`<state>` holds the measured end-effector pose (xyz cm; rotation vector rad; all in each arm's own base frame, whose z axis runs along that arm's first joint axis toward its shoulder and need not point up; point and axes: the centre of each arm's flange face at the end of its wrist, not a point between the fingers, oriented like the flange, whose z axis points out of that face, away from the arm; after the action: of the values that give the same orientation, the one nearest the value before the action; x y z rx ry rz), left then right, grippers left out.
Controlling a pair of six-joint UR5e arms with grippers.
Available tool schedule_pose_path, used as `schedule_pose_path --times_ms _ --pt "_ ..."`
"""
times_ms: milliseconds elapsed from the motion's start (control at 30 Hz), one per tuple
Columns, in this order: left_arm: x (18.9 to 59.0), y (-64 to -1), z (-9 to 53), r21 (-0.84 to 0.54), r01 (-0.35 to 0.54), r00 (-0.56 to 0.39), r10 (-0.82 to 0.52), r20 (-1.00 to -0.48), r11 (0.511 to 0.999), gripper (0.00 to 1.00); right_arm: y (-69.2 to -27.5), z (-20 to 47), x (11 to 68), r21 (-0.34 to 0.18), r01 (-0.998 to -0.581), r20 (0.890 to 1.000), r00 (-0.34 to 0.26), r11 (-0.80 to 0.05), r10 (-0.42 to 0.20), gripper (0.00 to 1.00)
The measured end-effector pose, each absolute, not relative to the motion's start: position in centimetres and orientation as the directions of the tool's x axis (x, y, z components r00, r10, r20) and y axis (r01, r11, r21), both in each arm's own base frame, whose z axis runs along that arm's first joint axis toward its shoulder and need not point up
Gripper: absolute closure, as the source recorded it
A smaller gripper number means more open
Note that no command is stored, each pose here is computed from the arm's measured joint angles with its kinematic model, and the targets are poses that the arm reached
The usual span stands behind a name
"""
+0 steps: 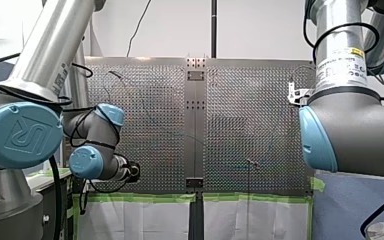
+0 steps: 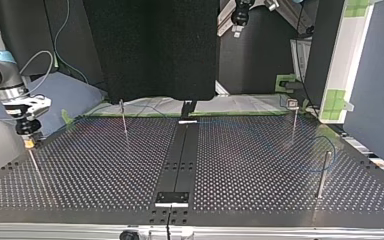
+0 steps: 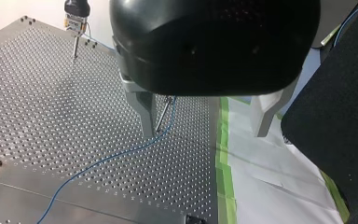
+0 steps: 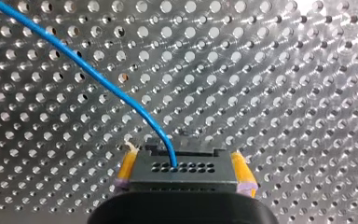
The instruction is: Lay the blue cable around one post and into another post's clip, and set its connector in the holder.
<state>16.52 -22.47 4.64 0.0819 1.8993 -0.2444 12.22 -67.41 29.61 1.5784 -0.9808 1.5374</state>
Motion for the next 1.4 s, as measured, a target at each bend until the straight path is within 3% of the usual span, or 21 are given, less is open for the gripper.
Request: schedule_pose_path --times_ms 1400 --pt "16.6 -22.5 4.6 -0.127 0.176 -0.339 -0.061 -0.939 0.976 0.0 -68.9 28.4 12.0 -0.019 -0.868 1.0 -0.014 -0.495 -0.013 0.98"
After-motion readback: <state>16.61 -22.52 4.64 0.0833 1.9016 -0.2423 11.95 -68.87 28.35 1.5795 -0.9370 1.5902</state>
